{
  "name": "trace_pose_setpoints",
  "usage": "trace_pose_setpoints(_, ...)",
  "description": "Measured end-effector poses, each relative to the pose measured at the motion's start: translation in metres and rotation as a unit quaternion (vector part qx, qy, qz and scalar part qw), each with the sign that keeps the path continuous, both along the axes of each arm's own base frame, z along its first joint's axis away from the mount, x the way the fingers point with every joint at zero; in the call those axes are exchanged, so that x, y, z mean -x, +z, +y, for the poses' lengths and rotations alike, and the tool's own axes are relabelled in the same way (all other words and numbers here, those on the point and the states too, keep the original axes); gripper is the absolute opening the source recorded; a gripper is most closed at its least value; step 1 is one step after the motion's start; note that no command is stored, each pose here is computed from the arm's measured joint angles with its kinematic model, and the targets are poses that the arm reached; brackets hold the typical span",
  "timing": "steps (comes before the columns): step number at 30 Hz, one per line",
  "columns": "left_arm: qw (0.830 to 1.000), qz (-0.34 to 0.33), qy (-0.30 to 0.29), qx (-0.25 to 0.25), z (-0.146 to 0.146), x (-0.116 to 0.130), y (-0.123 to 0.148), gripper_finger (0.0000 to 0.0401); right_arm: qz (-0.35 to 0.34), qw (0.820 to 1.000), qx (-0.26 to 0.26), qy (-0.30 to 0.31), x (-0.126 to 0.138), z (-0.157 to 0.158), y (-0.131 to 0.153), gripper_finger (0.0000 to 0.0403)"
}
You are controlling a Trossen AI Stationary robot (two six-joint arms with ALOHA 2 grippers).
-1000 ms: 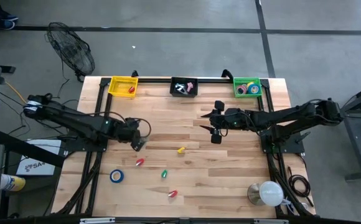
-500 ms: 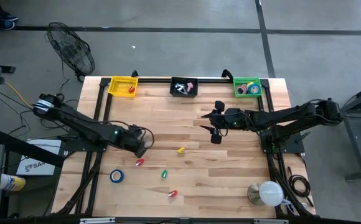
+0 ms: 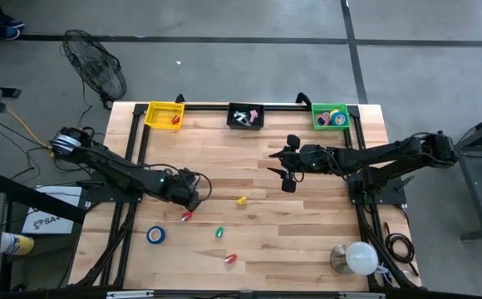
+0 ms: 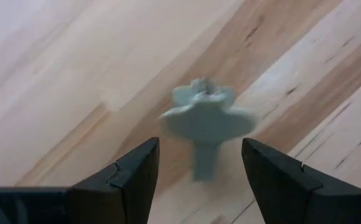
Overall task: Pick and place Stapler, Stapler remover, tape
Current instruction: Put the gray staple remover into the black bin
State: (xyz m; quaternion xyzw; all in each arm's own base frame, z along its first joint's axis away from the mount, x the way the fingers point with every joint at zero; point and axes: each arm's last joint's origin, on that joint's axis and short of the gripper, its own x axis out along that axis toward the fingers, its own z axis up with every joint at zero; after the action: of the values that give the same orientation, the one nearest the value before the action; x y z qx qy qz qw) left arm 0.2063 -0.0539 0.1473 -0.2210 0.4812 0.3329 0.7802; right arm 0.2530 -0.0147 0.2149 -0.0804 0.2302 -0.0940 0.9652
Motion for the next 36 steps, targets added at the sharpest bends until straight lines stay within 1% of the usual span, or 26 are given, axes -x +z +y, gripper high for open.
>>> trace_pose_setpoints(6, 1.0, 0.004, -0.005, -0.005, -0.0002, -0.0012, -0.0022, 0.0224, -0.001, 1.0, 0.0, 0.0, -0.0001, 0.0, 0.0002, 0.0192)
trace_pose_setpoints(9, 1.0, -0.003, -0.008, -0.004, -0.0007, -0.0026, -0.0016, 0.0212, -0.003, 1.0, 0.0, 0.0, -0.0002, 0.0, 0.0005, 0.0192)
trace_pose_setpoints(12, 1.0, -0.002, -0.008, -0.005, -0.0005, -0.0022, -0.0018, 0.0186, -0.003, 1.0, -0.001, -0.001, -0.0002, 0.0, 0.0005, 0.0192)
trace_pose_setpoints(23, 1.0, 0.001, -0.013, -0.007, -0.0004, -0.0019, -0.0018, 0.0073, -0.001, 1.0, -0.008, -0.004, 0.0001, 0.0001, -0.0001, 0.0192)
trace_pose_setpoints(26, 1.0, 0.0, -0.016, -0.008, -0.0005, -0.0023, -0.0017, 0.0049, -0.002, 1.0, -0.008, -0.004, 0.0001, 0.0, -0.0001, 0.0192)
trace_pose_setpoints(31, 1.0, 0.0, -0.023, -0.014, -0.0004, -0.0026, -0.0015, 0.0046, -0.001, 1.0, -0.008, -0.004, 0.0001, 0.0, -0.0001, 0.0192)
trace_pose_setpoints(36, 0.998, -0.016, -0.037, -0.046, -0.0001, -0.0077, 0.0032, 0.0056, -0.001, 1.0, -0.008, -0.004, 0.0001, 0.0, -0.0002, 0.0192)
